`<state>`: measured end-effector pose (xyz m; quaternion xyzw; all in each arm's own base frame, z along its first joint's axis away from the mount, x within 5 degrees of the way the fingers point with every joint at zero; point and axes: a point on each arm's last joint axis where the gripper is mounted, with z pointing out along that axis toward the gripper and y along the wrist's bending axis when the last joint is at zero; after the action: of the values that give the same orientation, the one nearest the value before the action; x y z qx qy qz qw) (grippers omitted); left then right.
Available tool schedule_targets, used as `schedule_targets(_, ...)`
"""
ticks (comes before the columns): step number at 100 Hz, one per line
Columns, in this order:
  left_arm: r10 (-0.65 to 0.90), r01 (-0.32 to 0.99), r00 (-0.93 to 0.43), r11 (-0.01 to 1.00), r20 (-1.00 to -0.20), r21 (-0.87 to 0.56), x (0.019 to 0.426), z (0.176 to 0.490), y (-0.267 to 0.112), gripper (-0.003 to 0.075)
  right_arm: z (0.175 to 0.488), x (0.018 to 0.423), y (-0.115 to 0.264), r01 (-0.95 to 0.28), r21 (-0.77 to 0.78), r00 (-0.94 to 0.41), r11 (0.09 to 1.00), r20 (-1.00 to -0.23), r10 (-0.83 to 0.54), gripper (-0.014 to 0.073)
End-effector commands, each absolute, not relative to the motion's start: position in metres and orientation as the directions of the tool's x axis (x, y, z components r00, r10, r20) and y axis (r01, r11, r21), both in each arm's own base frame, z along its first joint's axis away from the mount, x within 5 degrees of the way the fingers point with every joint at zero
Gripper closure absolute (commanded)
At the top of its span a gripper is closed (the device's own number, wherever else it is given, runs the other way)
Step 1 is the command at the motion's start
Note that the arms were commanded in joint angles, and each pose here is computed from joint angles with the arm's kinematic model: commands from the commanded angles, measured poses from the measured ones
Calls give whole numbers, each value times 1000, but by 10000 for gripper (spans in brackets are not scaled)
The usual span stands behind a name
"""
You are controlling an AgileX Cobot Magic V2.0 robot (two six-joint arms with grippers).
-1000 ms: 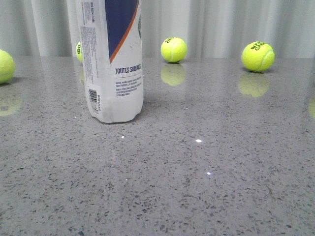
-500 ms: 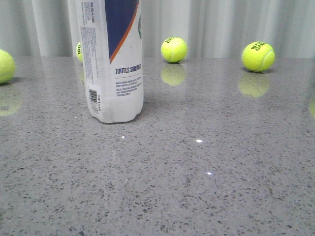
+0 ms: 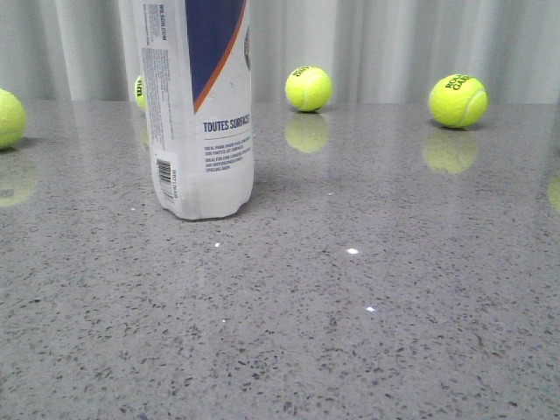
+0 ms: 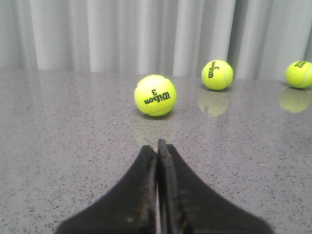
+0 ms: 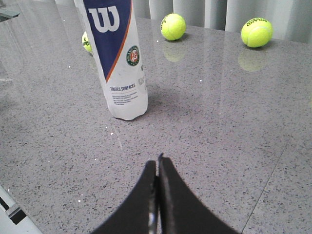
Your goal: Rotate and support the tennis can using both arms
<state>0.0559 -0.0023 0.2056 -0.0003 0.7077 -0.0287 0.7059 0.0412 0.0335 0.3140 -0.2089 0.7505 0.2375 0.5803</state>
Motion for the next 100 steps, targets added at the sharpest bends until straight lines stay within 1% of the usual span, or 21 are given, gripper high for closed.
schedule_targets(1,-54,39,56,998,-997,-52,55,198,-2,741,329,42,33,-590,97,-156,802,-988,5,651)
schedule_targets(100,-42,41,49,998,-998,-40,55,197,-2,741,329,42,33,-590,97,-156,802,-988,5,651)
